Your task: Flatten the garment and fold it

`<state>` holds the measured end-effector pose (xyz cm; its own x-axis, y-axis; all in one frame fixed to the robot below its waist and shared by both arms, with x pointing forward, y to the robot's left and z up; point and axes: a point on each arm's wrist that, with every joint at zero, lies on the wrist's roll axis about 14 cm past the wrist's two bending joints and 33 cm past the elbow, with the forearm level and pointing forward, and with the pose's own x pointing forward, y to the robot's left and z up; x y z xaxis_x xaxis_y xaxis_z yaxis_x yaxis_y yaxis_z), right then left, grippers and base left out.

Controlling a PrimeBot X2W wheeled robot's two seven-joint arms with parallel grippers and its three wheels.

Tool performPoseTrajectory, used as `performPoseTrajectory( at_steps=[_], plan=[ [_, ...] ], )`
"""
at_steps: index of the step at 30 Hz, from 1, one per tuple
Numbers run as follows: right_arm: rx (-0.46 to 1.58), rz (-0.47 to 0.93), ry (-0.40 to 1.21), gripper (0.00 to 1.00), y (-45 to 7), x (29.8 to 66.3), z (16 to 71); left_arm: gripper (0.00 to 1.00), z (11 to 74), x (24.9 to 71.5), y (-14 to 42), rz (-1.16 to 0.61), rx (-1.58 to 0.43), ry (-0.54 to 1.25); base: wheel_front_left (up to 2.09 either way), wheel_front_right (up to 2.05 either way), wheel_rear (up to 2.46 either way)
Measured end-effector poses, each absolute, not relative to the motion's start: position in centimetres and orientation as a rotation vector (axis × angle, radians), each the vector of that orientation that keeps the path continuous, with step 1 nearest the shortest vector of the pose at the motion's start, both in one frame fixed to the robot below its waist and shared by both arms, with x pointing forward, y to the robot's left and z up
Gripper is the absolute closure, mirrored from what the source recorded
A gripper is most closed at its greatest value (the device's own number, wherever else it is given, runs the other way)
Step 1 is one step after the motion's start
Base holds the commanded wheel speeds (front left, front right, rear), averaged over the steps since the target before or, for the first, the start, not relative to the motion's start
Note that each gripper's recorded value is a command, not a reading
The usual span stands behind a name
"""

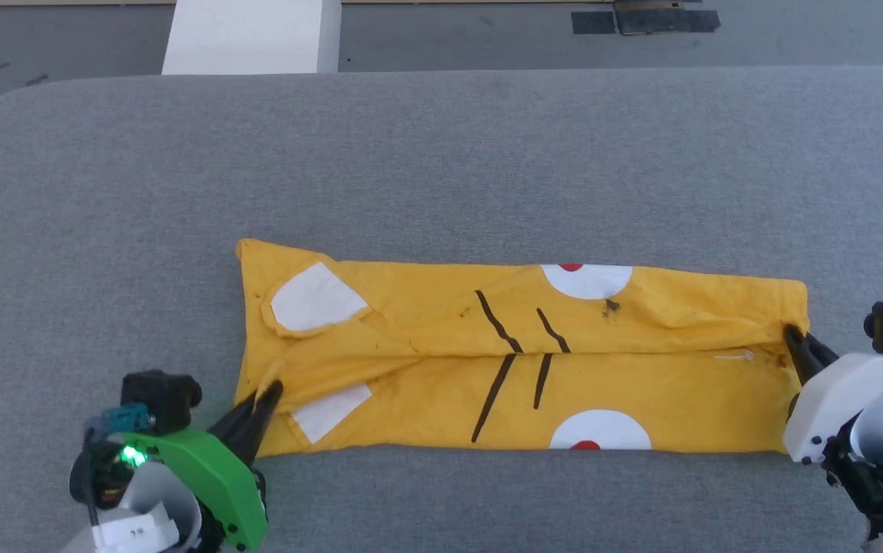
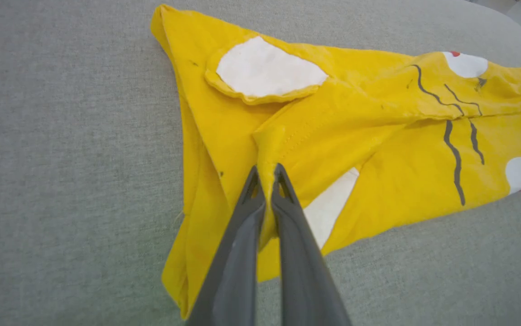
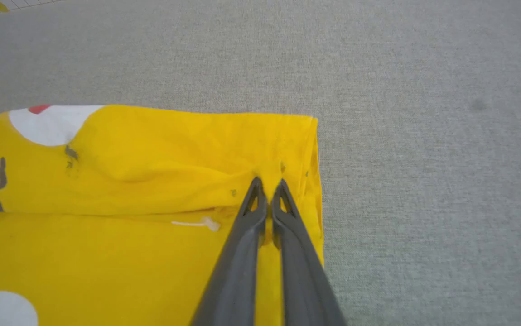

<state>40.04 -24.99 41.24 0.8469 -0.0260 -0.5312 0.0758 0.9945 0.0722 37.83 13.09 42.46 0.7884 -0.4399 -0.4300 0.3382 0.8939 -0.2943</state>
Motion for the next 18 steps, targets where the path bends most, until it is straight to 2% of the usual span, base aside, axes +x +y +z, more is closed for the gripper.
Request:
performPoseTrajectory(
  at_steps=[7, 8, 9, 10, 11, 12, 13, 18],
  plan=[
    [0.077, -0.048, 0.665, 1.00, -24.7, 39.1, 39.1, 1.00, 39.7, 36.1, 12.5, -0.425, -0.237, 0.590, 0.00, 0.00, 0.00],
    [0.077, -0.049, 0.671, 1.00, -24.7, 39.0, 38.9, 0.91, 39.4, 36.0, 12.4, -0.423, -0.241, 0.596, 0.00, 0.00, 0.00],
    [0.078, -0.049, 0.678, 1.00, -24.7, 38.9, 38.8, 0.63, 39.1, 35.9, 12.4, -0.422, -0.241, 0.598, 0.00, 0.00, 0.00],
    [0.077, -0.051, 0.690, 1.00, -24.7, 38.7, 38.6, 0.40, 38.9, 35.8, 12.3, -0.421, -0.241, 0.602, 0.00, 0.00, 0.00],
    [0.076, -0.054, 0.703, 0.84, -24.8, 38.5, 38.4, 0.02, 38.8, 35.9, 12.3, -0.417, -0.241, 0.601, 0.00, 0.00, 0.00],
    [0.077, -0.055, 0.711, 0.51, -24.8, 38.4, 38.2, 0.00, 38.7, 36.0, 12.3, -0.414, -0.239, 0.600, 0.00, 0.00, 0.00],
    [0.081, -0.056, 0.722, 0.00, -24.8, 38.2, 38.1, 0.00, 38.7, 36.0, 12.3, -0.409, -0.239, 0.601, 0.00, 0.00, 0.00],
    [0.097, -0.064, 0.726, 0.00, -24.8, 37.8, 38.6, 0.00, 38.8, 35.9, 12.2, -0.395, -0.246, 0.580, 0.00, 0.00, 0.00]
  ],
)
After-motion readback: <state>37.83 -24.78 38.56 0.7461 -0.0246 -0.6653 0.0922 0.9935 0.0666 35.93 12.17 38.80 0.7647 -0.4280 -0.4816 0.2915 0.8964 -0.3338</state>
